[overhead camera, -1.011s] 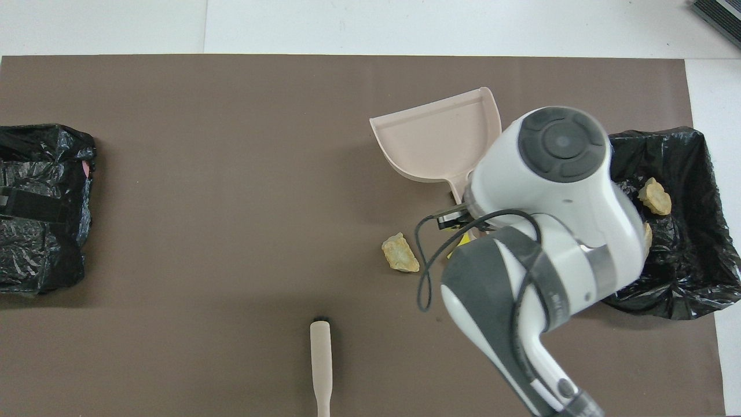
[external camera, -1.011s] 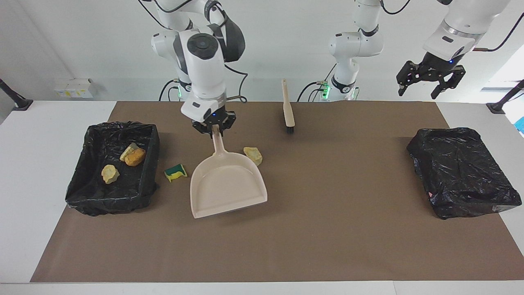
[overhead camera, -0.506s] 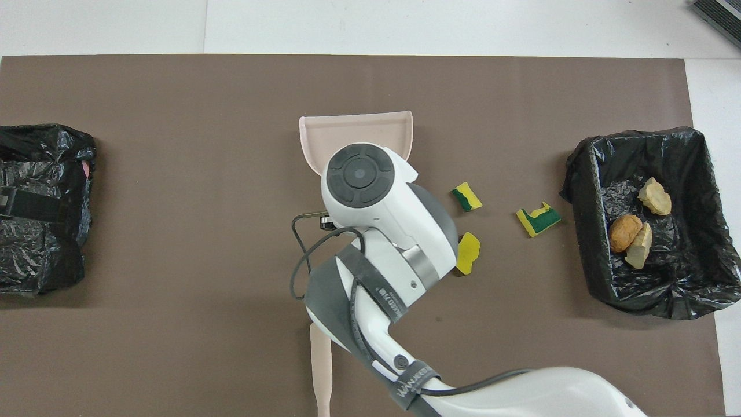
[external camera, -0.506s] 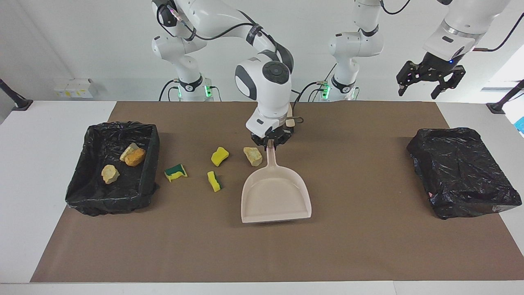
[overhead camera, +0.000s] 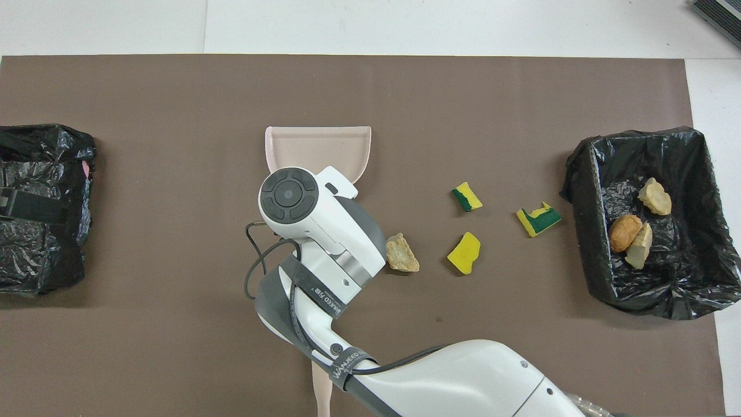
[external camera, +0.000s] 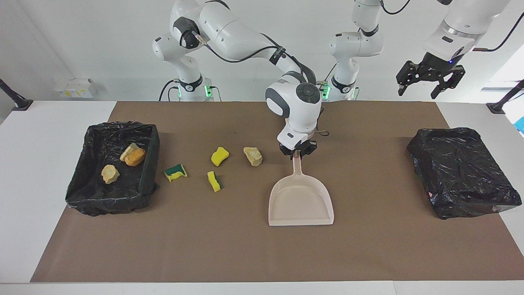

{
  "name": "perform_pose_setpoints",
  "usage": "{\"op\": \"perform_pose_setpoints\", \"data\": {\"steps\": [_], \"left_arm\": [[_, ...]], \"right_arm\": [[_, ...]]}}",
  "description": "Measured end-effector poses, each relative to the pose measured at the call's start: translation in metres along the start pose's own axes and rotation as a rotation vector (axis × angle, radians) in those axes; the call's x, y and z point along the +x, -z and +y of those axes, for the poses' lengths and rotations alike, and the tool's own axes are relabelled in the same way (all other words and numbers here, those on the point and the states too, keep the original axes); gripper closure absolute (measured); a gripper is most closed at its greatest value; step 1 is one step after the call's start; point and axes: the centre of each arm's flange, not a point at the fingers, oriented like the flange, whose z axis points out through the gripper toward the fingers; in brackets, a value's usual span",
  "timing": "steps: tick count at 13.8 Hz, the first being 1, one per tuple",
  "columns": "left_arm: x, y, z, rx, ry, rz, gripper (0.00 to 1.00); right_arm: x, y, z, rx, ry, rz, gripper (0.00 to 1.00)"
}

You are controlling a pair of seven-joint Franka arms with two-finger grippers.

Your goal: Sweep and dump trash in bin

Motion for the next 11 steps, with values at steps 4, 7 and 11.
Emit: {"op": "perform_pose_setpoints", "data": {"steps": [4, 7, 11], "left_arm": [[-0.004, -0.001, 0.001, -0.003, 0.0, -0.023, 0.0], [-0.005, -0.002, 0.002, -0.004, -0.003, -0.036, 0.0], [-0.003, -0.002, 0.011, -0.002, -0.02, -0.028, 0.0]], "right_arm": [[0.015, 0.035, 0.013, 0.016, -0.026, 0.039, 0.07], [0.034, 0.079, 0.055, 0.007, -0.007, 0.049, 0.0], [0.06, 0.14, 0.142, -0.028, 0.126, 0.028, 0.0]]}}
